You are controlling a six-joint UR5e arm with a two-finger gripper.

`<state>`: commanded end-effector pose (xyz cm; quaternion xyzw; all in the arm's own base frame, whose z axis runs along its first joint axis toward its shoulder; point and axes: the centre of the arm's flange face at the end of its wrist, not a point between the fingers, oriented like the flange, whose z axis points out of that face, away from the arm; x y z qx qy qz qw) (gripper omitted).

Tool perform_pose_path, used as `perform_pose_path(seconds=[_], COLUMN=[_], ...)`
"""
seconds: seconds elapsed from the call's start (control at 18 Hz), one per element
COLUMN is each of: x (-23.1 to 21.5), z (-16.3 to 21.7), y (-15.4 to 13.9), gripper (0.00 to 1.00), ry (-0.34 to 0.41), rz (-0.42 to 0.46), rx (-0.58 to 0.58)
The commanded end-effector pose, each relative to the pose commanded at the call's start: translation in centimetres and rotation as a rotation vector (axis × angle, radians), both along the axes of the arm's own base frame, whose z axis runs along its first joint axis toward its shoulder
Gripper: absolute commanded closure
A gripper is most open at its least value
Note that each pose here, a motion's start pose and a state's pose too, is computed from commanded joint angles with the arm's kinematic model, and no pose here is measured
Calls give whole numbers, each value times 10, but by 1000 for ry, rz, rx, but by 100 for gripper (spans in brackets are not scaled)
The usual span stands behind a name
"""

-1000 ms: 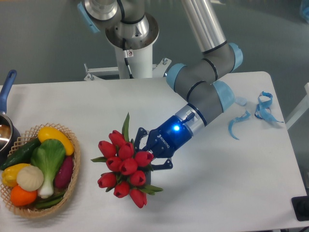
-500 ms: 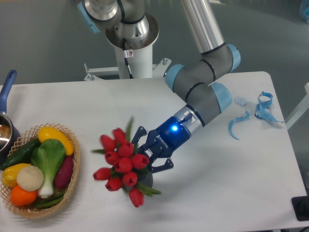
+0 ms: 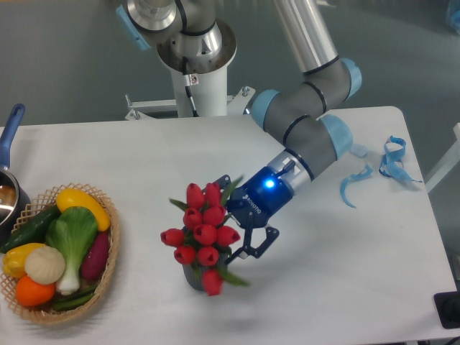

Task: Insert the flowers into the vase
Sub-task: 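Push the bouquet deeper into the vase and straighten it upright, then open the gripper and lift it away from the tulips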

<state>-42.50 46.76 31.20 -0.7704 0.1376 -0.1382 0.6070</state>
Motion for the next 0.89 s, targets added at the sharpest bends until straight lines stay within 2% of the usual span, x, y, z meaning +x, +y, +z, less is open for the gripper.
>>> perform_pose_path(seconds=[0.28, 0.67, 0.89], x=[3, 20, 18], z=[7, -13, -14], y=[-13, -16, -18], gripper=[0, 0, 0], ry=[157, 180, 230], rz=[28, 7, 13], rx=[-96, -132, -178])
